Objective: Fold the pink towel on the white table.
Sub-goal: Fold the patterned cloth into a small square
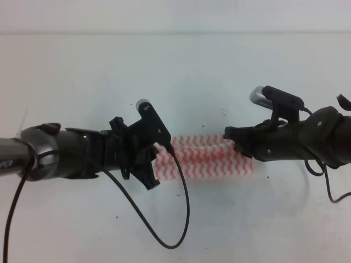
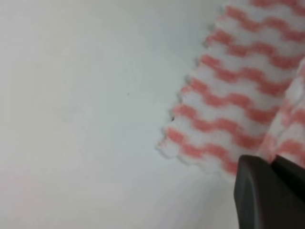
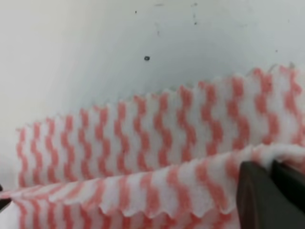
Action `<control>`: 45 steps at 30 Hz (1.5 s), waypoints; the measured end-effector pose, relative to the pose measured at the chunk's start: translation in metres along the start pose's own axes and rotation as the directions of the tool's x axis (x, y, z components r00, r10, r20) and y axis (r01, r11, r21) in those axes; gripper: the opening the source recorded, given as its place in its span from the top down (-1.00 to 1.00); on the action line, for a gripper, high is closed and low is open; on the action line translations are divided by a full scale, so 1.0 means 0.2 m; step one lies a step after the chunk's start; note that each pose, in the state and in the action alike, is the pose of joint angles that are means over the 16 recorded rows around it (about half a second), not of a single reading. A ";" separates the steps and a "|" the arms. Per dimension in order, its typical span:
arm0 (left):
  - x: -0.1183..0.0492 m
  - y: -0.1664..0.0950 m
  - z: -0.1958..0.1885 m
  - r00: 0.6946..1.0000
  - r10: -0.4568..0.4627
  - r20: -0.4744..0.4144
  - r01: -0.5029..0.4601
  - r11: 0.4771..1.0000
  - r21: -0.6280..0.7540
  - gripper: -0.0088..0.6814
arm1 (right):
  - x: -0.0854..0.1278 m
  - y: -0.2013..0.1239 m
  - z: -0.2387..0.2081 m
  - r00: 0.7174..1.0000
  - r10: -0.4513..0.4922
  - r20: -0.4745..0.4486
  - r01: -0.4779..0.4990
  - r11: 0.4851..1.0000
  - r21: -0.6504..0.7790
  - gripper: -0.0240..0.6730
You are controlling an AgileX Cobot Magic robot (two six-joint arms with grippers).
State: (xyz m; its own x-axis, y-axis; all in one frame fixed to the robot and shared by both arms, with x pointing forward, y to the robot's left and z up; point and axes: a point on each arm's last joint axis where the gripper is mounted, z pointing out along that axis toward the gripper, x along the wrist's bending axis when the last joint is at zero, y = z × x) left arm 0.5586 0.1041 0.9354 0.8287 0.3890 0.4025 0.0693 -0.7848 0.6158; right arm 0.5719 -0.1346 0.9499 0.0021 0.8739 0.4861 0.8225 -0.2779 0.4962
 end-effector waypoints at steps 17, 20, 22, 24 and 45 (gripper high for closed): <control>0.01 0.01 0.01 1.000 0.022 -0.005 -0.023 1.000 -0.005 0.98 | 0.01 0.03 0.01 1.000 -0.006 -0.006 0.006 1.000 -0.009 0.98; 0.02 0.02 0.02 1.000 0.026 -0.011 -0.026 1.000 -0.006 0.98 | 0.01 0.04 0.02 1.000 -0.005 -0.006 0.005 1.000 -0.010 0.98; 0.03 0.02 0.02 0.999 0.032 -0.013 -0.032 0.999 -0.005 0.98 | 0.00 0.05 0.02 1.000 -0.004 -0.005 0.004 1.000 -0.008 0.98; 0.03 0.02 0.03 0.999 0.033 -0.016 -0.034 0.999 -0.004 0.98 | 0.00 0.05 0.03 1.000 -0.002 -0.004 0.002 1.000 -0.004 0.98; 0.03 -0.01 0.10 0.998 0.063 -0.011 -0.063 0.997 0.036 0.98 | -0.02 0.07 0.10 1.000 0.008 -0.002 -0.008 0.999 0.038 0.98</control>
State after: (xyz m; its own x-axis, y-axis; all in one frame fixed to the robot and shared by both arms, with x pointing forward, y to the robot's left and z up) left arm 0.5743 0.0985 0.9233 0.8252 0.3438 0.4482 0.0368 -0.8244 0.5648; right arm 0.5942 -0.1344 0.9401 0.0076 0.8708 0.4916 0.8437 -0.2695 0.4642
